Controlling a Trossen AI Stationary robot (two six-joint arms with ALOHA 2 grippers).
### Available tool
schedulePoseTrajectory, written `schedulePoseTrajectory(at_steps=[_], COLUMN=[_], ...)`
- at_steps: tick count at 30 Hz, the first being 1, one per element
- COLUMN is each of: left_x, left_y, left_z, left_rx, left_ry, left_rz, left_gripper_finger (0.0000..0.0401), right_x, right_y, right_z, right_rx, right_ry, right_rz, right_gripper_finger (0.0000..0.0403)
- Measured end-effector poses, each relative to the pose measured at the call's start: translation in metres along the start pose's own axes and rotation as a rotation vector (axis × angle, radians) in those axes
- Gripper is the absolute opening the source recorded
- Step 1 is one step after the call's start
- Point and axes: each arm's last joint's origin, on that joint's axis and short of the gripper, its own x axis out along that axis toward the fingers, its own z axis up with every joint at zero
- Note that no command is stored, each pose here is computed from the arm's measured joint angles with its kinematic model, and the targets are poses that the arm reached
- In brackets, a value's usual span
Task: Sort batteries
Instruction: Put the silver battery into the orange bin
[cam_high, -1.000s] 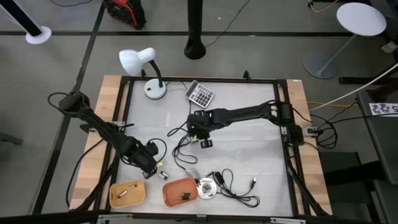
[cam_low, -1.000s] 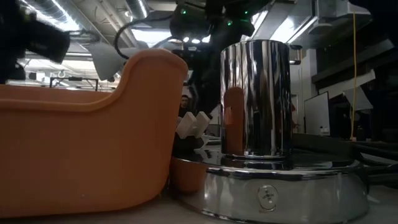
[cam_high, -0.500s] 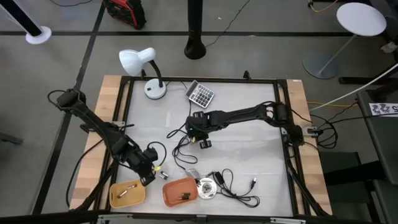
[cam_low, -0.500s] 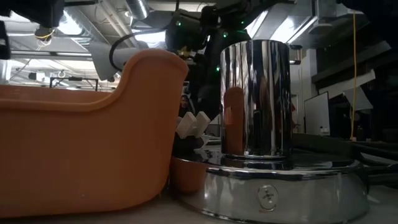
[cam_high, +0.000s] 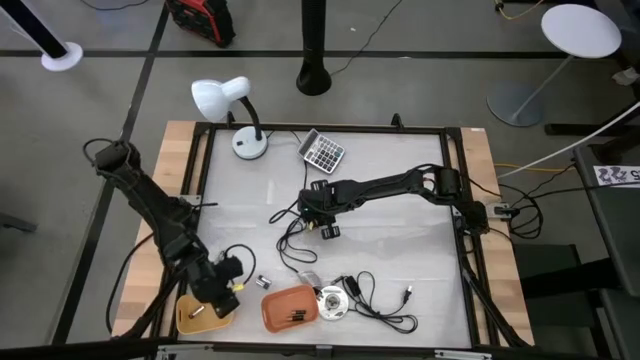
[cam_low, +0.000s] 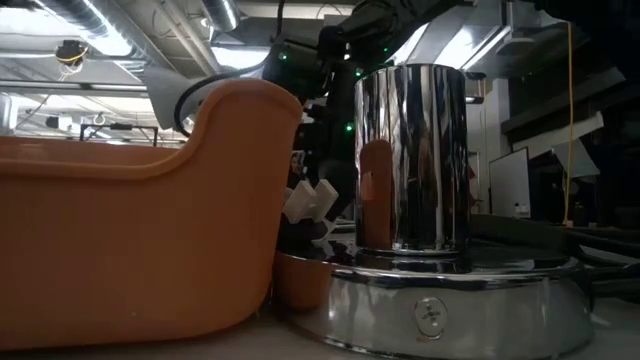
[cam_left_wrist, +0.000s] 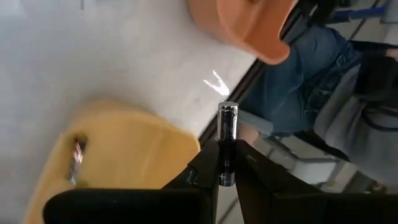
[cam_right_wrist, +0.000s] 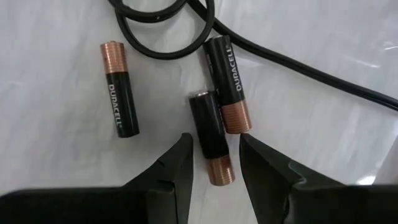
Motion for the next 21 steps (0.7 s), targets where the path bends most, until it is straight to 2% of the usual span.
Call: schedulePoseTrajectory(at_steps=[11, 21], left_x=[0.0, 0.011], left_y=[0.005, 0.027], left_z=[-0.038, -0.044], left_rx=[-0.207, -0.358], left_ry=[0.088, 0.08], left_rz=[0.023, 0.111], left_gripper_finger=[0.0033, 0.0033], right_x=[0.0, 0.0], right_y=[0.001, 0.001], right_z=[-0.001, -0.001], right_rx=[0.006, 0.006], right_ry=[0.003, 0.005], right_rz=[0.019, 0.019], right_gripper_finger=[0.0126, 0.0126])
